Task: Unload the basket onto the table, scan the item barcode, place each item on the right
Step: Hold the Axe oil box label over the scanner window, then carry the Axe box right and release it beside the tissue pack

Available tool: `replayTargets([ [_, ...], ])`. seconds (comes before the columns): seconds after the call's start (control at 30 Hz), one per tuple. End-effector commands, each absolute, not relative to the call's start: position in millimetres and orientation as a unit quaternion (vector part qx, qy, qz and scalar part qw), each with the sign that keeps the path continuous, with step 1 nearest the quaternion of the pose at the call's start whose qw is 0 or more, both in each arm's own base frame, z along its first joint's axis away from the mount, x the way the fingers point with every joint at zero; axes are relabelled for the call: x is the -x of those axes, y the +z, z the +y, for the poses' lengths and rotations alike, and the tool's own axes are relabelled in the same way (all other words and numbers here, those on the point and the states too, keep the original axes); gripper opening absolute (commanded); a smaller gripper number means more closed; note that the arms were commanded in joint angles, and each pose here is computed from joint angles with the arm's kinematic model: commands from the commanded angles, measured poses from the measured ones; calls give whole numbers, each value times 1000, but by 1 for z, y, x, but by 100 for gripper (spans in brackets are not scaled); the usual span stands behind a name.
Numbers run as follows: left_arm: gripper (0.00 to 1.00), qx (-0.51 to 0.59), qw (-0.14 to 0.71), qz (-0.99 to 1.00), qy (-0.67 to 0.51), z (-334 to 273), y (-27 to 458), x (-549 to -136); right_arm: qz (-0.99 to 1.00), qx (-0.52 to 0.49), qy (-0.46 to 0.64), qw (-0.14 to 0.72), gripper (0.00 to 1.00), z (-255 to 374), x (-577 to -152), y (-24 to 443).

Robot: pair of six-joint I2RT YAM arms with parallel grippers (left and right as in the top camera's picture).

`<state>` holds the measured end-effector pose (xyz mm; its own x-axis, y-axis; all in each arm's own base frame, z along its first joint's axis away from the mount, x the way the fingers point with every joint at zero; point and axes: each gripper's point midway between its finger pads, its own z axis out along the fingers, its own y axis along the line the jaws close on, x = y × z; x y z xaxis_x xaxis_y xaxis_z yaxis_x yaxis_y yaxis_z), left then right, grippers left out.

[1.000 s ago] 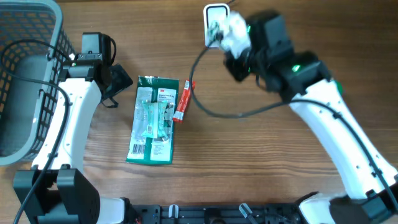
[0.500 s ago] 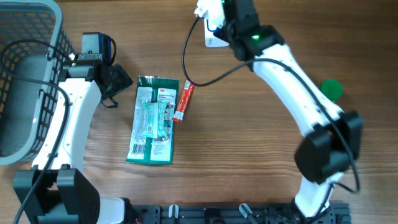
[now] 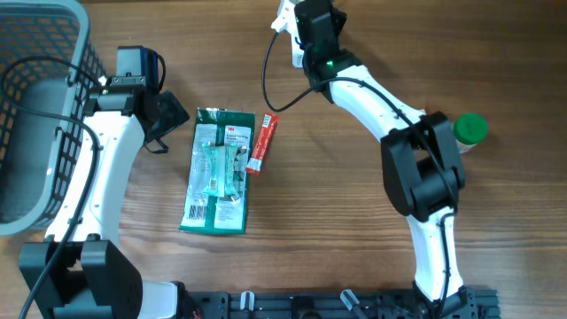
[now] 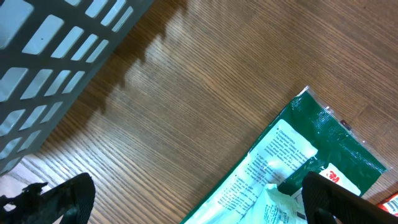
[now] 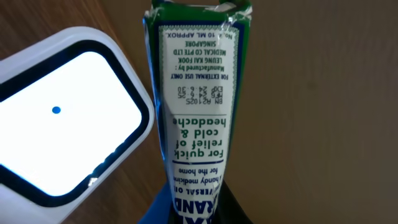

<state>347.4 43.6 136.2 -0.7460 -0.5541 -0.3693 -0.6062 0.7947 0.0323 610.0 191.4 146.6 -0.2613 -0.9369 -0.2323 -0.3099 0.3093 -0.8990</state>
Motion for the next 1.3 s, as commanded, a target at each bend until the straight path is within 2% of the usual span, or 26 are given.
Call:
replayTargets([
  [0.0, 100, 323, 169, 928, 82, 47, 132, -345, 697, 437, -400, 404, 4, 183, -616, 140],
  [0.4, 100, 323, 169, 928, 82, 47, 132, -345, 705, 437, -417, 372, 4, 175, -617, 95],
  [0.6, 100, 323, 169, 927, 82, 47, 132, -345, 700, 443, -427, 363, 4, 173, -617, 96],
  [0.73, 100, 323, 169, 928, 82, 47, 132, -345, 703, 414, -410, 407, 4, 178, -619, 130],
  [0.87, 100, 323, 169, 927, 82, 47, 132, -345, 698, 371, -408, 457, 4, 169, -614, 205],
  [0.97, 100, 323, 169, 928, 82, 47, 132, -345, 718, 325, -382, 483, 4, 150, -596, 260],
  [1.07, 100, 323, 169, 927, 82, 47, 132, -345, 763, 289, -319, 482, 4, 133, -566, 284],
  [1.13, 100, 323, 169, 927, 82, 47, 132, -345, 800, 273, -257, 468, 4, 127, -545, 283],
  [1.27, 100, 323, 169, 928, 82, 47, 132, -345, 904, 213, -86, 362, 4, 112, -481, 243],
])
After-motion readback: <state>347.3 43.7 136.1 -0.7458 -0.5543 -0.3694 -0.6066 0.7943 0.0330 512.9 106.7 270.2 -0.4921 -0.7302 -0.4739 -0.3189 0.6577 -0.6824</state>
